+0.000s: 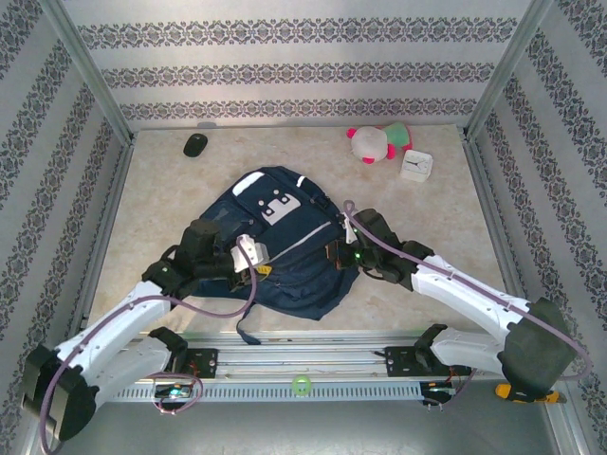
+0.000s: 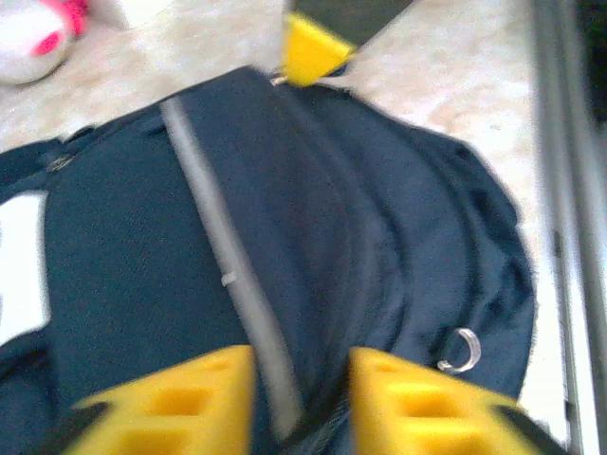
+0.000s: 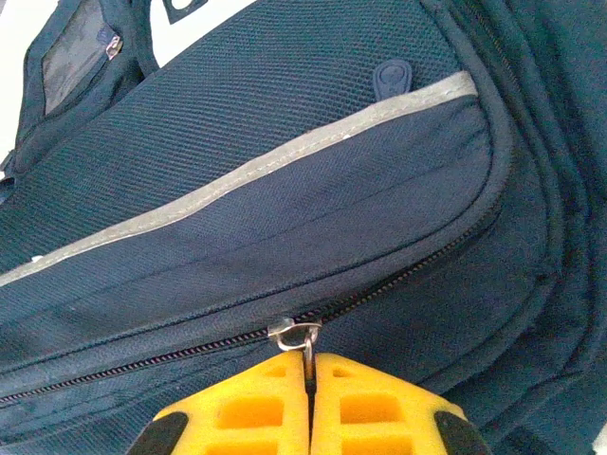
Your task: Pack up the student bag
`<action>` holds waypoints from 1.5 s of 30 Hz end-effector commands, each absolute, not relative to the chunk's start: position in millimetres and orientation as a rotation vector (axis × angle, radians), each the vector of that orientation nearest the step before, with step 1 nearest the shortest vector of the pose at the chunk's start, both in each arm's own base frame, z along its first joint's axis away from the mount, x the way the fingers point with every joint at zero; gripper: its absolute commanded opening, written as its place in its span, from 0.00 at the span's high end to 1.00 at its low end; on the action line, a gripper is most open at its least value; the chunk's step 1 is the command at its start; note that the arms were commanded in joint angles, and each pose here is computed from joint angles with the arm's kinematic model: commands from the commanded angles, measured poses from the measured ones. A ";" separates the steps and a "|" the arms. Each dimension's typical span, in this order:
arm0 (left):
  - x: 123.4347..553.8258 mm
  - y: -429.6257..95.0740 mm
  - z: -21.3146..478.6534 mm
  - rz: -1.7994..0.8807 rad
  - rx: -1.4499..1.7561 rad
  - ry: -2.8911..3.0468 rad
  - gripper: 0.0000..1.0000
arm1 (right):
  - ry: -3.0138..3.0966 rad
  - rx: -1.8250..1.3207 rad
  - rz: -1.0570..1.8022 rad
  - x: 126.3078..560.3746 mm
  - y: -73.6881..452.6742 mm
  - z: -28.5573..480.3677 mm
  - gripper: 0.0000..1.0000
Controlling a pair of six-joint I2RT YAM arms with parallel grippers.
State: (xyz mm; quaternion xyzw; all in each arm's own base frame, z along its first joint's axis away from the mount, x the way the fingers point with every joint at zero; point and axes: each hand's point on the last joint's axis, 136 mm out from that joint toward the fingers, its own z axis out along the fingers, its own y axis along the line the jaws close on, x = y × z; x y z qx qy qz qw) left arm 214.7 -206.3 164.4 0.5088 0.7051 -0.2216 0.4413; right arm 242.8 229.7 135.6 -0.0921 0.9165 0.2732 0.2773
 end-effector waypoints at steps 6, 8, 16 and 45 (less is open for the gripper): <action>254.1 -107.3 166.1 -0.356 0.088 2.164 0.34 | 2.440 -0.210 0.779 227.4 244.4 132.2 1.00; 248.5 -90.9 155.8 -0.361 -0.128 2.190 0.37 | 2.432 -0.226 0.788 223.4 250.7 133.2 1.00; 263.0 -75.7 91.6 -0.358 -0.447 2.257 0.45 | 2.436 -0.235 0.827 210.1 268.2 129.1 1.00; 259.6 -154.4 225.9 -0.388 0.971 1.715 0.32 | 2.428 -0.312 0.880 210.1 307.3 132.4 1.00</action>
